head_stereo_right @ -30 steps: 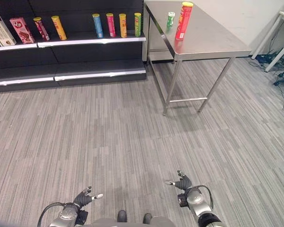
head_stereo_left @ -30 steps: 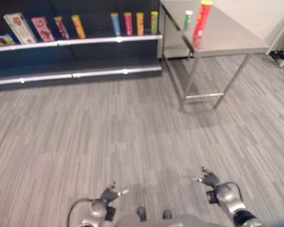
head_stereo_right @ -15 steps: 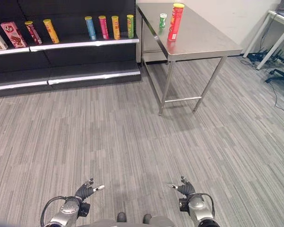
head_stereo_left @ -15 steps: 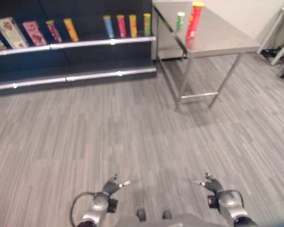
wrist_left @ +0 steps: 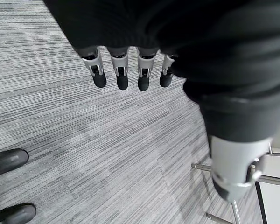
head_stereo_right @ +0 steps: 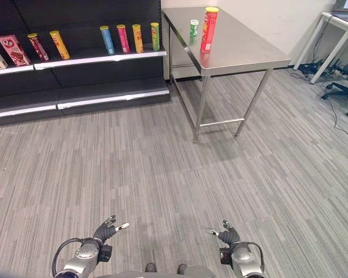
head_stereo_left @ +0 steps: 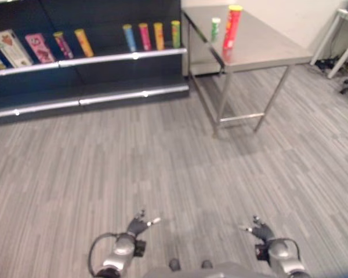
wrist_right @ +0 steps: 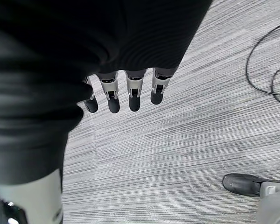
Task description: Put the goods on the table back onto the shelves and tidy them up.
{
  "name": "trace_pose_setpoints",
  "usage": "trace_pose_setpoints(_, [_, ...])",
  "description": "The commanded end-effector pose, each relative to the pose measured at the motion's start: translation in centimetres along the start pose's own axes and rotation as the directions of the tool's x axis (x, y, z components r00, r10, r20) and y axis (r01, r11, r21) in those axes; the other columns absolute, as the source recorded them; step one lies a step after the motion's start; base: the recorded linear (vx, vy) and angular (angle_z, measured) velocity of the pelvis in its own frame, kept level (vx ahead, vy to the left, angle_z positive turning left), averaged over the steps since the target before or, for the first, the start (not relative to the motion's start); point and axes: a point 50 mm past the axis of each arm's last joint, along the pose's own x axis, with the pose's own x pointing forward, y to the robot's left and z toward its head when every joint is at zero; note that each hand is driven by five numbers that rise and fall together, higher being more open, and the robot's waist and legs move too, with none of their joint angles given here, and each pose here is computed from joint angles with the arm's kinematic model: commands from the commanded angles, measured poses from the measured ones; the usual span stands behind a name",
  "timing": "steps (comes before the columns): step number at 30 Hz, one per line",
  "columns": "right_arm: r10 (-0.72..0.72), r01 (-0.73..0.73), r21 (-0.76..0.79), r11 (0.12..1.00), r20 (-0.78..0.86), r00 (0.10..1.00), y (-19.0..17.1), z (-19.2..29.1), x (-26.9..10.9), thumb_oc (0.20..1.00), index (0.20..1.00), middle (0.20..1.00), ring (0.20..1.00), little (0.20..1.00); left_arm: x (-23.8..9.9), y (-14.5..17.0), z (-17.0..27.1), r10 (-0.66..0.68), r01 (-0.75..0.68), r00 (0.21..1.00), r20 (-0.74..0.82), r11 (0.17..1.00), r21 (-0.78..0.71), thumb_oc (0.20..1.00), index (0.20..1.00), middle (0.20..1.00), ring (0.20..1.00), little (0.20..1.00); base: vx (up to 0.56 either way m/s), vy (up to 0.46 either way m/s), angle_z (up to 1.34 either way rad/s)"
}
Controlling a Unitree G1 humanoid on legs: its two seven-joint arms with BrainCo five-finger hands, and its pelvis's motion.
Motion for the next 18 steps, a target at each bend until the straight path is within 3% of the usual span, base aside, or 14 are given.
trace_pose_setpoints(1, [-0.038, 0.035, 0.048, 0.998, 0.076, 0.996, -0.8, 1.6, 0.2, 1.000, 1.000, 1.000, 1.000, 1.000, 0.3, 0.3, 1.4, 0.034, -0.030, 0.997, 0.067, 0.998, -0.062, 1.000, 1.000, 1.000, 1.000, 1.000, 0.01, 0.001, -0.03])
trace_pose_setpoints(18, [-0.024, 0.023, 0.007, 1.000, 0.085, 0.996, -0.8, 2.5, 0.6, 1.000, 1.000, 1.000, 1.000, 1.000, 0.0, 0.7, 0.5, 0.043, -0.040, 0.998, 0.038, 0.995, -0.087, 1.000, 1.000, 1.000, 1.000, 1.000, 0.02, 0.028, -0.02])
